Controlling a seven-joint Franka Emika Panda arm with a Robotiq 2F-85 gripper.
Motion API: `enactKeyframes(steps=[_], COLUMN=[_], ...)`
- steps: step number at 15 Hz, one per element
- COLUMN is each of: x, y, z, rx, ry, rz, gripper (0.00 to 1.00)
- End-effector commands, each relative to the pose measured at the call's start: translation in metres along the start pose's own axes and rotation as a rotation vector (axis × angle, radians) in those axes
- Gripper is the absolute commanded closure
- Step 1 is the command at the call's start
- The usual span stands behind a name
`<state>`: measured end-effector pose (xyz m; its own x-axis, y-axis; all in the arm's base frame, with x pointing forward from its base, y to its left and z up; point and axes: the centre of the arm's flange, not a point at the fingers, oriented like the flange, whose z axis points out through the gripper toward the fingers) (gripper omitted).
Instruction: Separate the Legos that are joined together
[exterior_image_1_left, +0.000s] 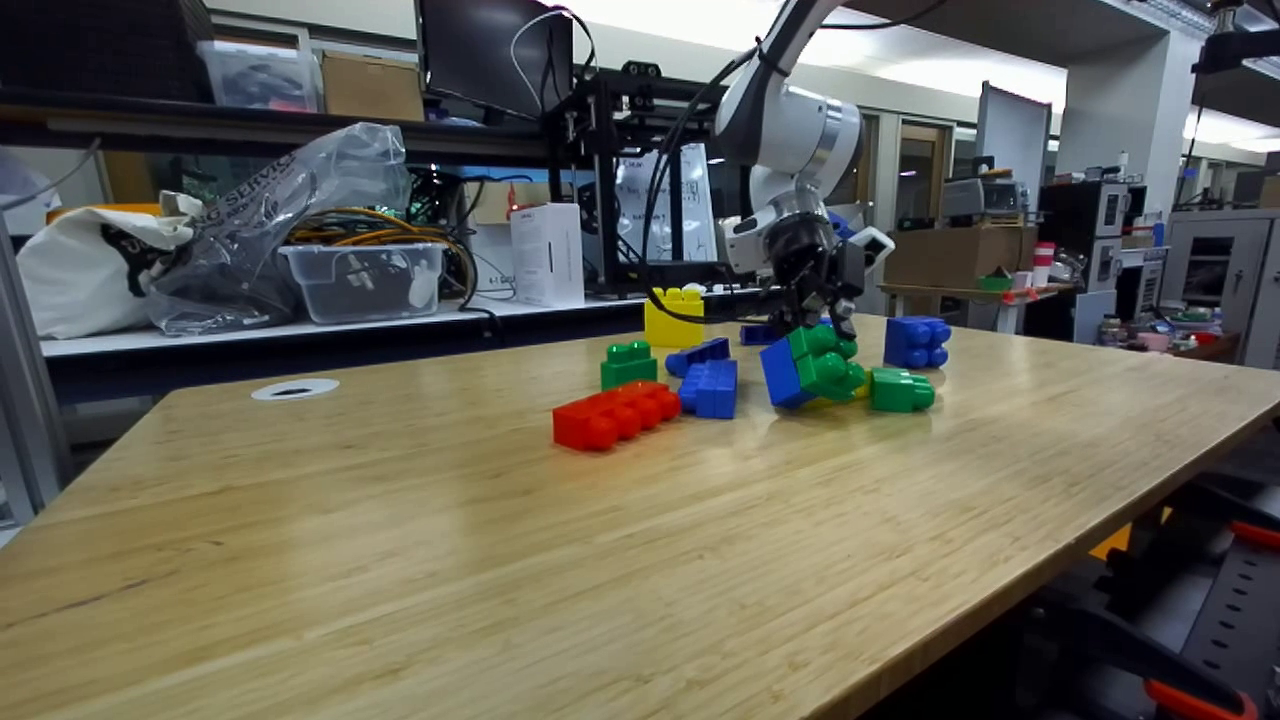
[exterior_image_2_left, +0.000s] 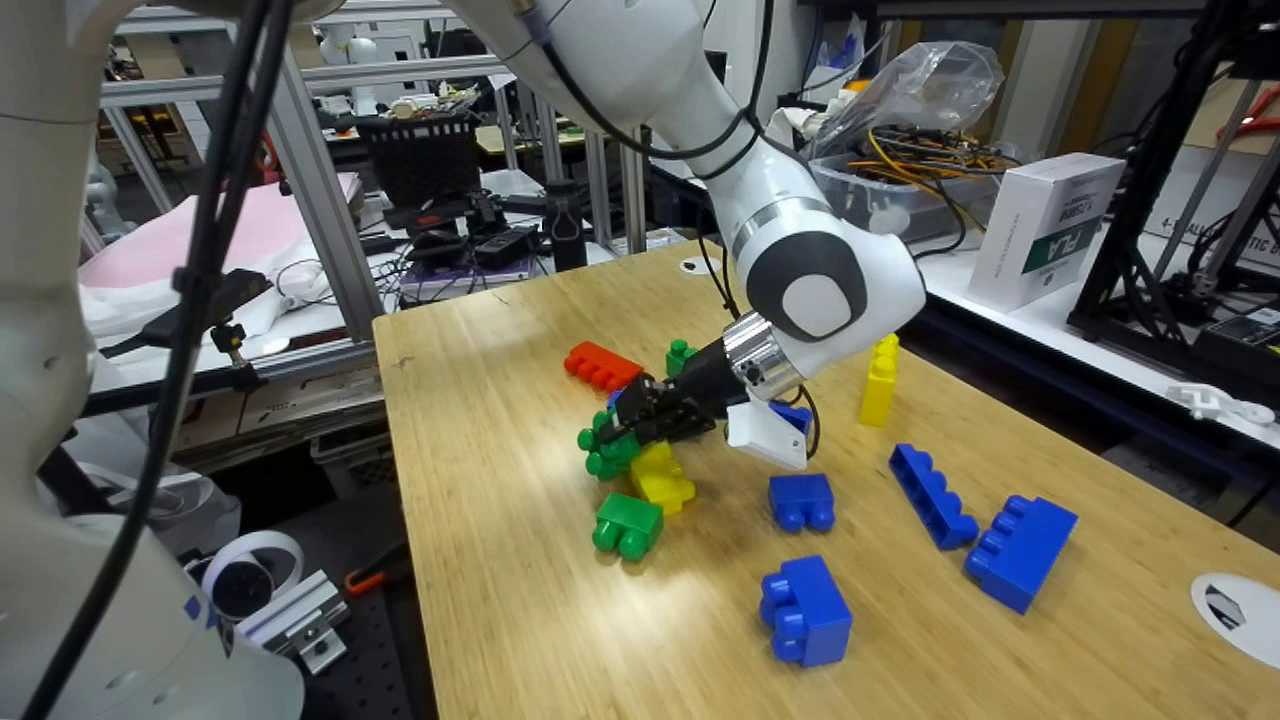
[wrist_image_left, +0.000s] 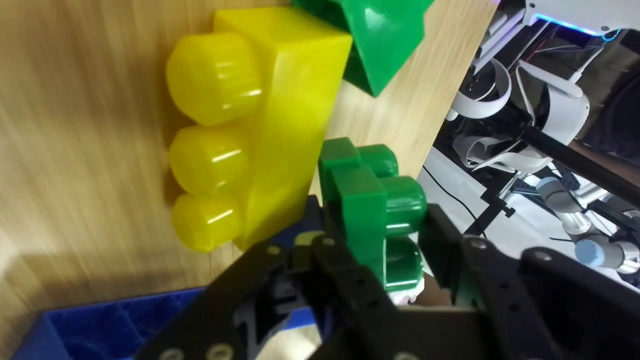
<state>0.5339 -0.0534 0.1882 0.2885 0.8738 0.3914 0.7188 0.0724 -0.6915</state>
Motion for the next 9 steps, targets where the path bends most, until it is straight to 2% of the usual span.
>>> enactKeyframes(steps=[1,9], x=[-0.006,-0.017], y=[-0.001,0.0], z=[0.008,0.009], rx=[-0.022,-0.05], ry=[-0.068,-0.202], rz=[0.039,0.162], gripper=[0.83,0.83])
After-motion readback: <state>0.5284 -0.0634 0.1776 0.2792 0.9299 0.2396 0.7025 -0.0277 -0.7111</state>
